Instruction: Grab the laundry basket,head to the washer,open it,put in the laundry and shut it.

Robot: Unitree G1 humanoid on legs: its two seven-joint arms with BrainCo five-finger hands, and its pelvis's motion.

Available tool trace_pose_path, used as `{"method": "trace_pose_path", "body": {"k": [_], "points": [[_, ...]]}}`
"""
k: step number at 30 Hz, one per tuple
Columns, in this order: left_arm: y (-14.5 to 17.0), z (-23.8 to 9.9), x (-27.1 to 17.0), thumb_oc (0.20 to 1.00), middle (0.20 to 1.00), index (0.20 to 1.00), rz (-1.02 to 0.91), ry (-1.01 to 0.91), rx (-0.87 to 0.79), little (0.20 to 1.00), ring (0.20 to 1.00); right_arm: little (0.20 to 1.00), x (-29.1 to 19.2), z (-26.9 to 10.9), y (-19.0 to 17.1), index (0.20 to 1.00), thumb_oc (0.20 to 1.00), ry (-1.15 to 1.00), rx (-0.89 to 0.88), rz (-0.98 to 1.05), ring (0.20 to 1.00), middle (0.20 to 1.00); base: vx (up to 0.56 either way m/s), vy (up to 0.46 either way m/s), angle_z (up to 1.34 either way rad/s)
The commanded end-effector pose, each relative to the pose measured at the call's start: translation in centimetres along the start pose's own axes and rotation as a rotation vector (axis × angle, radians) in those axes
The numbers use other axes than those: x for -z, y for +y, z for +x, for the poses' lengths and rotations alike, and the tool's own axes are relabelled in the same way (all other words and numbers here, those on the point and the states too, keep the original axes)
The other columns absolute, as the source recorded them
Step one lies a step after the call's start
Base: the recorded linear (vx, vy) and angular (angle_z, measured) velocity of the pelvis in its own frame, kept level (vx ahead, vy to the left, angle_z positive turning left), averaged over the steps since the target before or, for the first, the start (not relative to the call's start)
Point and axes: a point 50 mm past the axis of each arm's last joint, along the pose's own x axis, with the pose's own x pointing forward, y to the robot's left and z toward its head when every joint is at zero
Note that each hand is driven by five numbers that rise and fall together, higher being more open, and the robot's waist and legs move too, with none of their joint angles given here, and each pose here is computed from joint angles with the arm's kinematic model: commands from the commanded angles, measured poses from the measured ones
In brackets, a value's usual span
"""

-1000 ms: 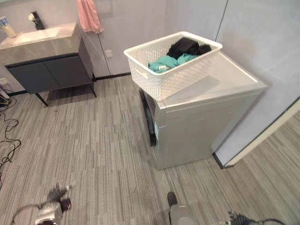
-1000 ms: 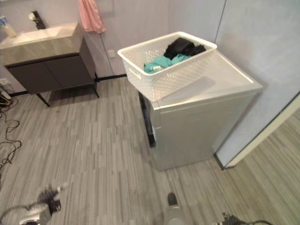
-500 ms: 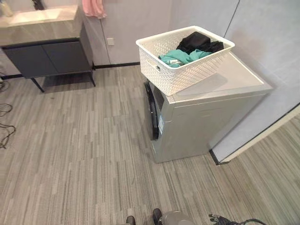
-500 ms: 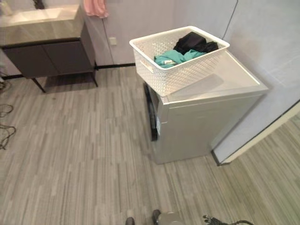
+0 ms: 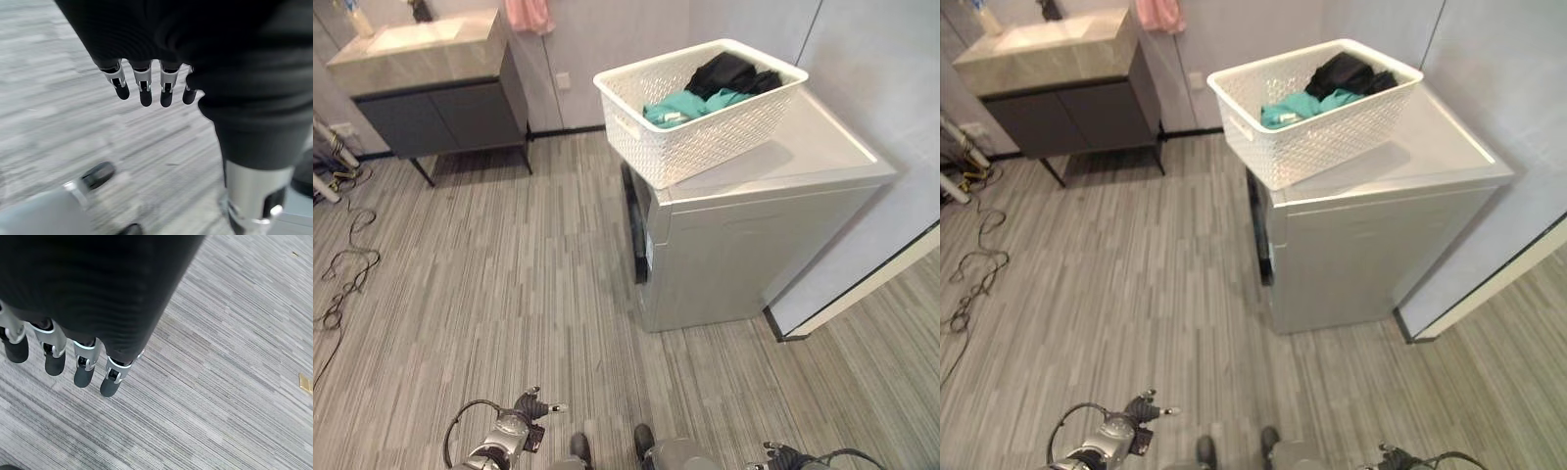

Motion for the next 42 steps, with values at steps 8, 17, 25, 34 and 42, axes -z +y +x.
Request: {"method": "trace_pose_path", "body": {"k": [8,17,25,34,42], "points": [[3.4,-1.1,5.8,1.000,1.000,1.000,-0.039,0.152,-0.103,1.000,1.000,1.000,1.7,-0.5,-1.1,1.000,1.000,0.026,0.033,0.050,1.000,1.000,0.21,0.385,-0.30],[4.8,-0.6,2.2,1.000,1.000,1.000,0.131,0.016,-0.120,1.000,1.000,1.000,-3.7,0.0,-0.7,1.000,1.000,-0.150,0.032,0.021,1.000,1.000,0.10,0.415,-0.57],[3.8,-0.3,0.9,1.000,1.000,1.000,0.182,-0.010,-0.068,1.000,1.000,1.000,-2.4,0.1,1.5,1.000,1.000,-0.130,-0.051,-0.025,1.000,1.000,0.23,0.245,-0.31],[1.0,-0.1,-1.3,1.000,1.000,1.000,0.178,-0.103,-0.003,1.000,1.000,1.000,1.2,-0.2,0.0,1.000,1.000,0.011,0.014,0.010,1.000,1.000,0.22,0.005,0.10],[1.4,-0.3,1.3,1.000,1.000,1.000,0.133,-0.020,-0.034,1.000,1.000,1.000,-0.5,-0.4,-1.4,1.000,1.000,-0.066,0.082,-0.026,1.000,1.000,0.22,0.184,-0.65]]}}
